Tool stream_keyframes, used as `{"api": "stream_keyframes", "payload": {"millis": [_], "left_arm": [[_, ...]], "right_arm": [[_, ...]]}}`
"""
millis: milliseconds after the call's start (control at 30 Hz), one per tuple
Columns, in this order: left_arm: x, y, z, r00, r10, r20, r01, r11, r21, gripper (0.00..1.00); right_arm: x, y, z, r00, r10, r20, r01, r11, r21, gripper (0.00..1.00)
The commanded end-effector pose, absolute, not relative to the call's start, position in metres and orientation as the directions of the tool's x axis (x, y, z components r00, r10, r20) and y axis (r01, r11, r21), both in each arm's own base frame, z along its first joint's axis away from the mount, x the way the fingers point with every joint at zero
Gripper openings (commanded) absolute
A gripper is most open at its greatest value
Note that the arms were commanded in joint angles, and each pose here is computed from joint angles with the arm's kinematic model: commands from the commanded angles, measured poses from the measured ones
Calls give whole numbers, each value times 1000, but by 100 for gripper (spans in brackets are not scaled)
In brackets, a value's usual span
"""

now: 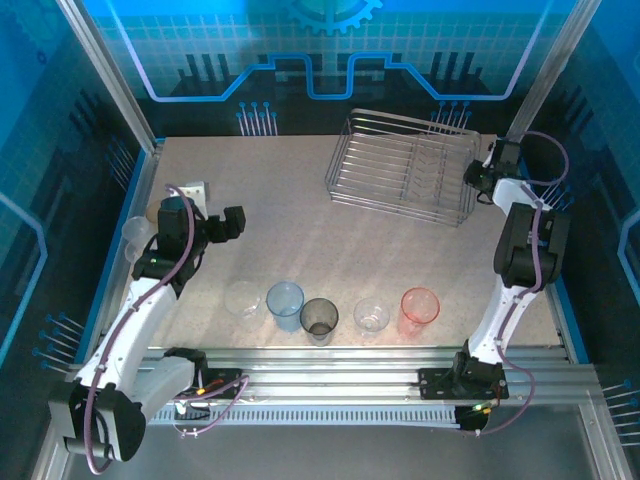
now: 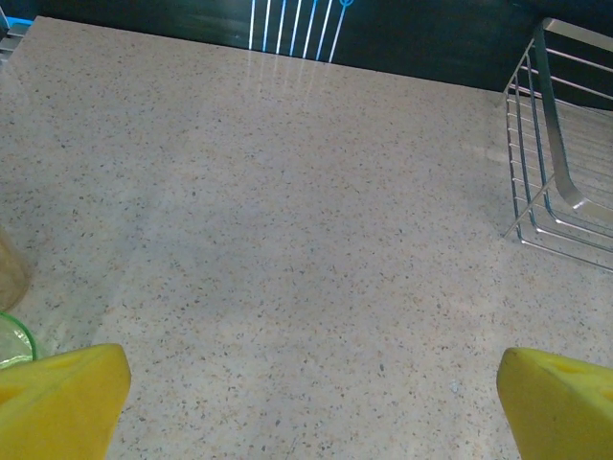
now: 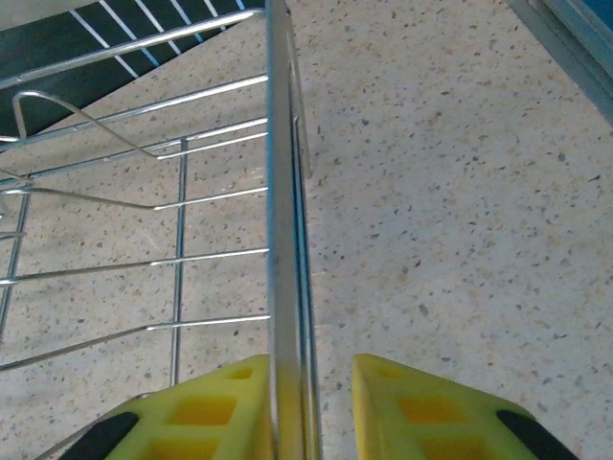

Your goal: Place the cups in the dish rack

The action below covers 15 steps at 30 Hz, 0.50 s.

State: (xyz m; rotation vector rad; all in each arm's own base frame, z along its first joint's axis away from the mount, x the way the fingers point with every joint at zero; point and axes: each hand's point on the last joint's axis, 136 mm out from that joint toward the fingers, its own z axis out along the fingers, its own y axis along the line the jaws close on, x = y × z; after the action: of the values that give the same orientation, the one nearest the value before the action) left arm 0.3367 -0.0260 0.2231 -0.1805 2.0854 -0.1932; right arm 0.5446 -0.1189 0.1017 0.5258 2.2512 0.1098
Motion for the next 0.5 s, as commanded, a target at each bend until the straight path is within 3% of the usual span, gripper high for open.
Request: {"api": "stream_keyframes", "payload": {"millis": [0, 200, 467], "left_arm": [[337, -27, 236, -485, -217, -847, -53, 974, -219, 99], [331, -28, 237, -491, -221, -843, -54, 973, -223, 99], [320, -26, 236, -499, -208, -841, -55, 976, -209, 99]], "right_arm": [[525, -85, 86, -693, 295, -658, 253, 954, 160, 22], [518, -42, 95, -734, 168, -659, 106, 985, 133, 2], [494, 2, 107, -758, 68, -649, 15, 996, 88, 0]]}}
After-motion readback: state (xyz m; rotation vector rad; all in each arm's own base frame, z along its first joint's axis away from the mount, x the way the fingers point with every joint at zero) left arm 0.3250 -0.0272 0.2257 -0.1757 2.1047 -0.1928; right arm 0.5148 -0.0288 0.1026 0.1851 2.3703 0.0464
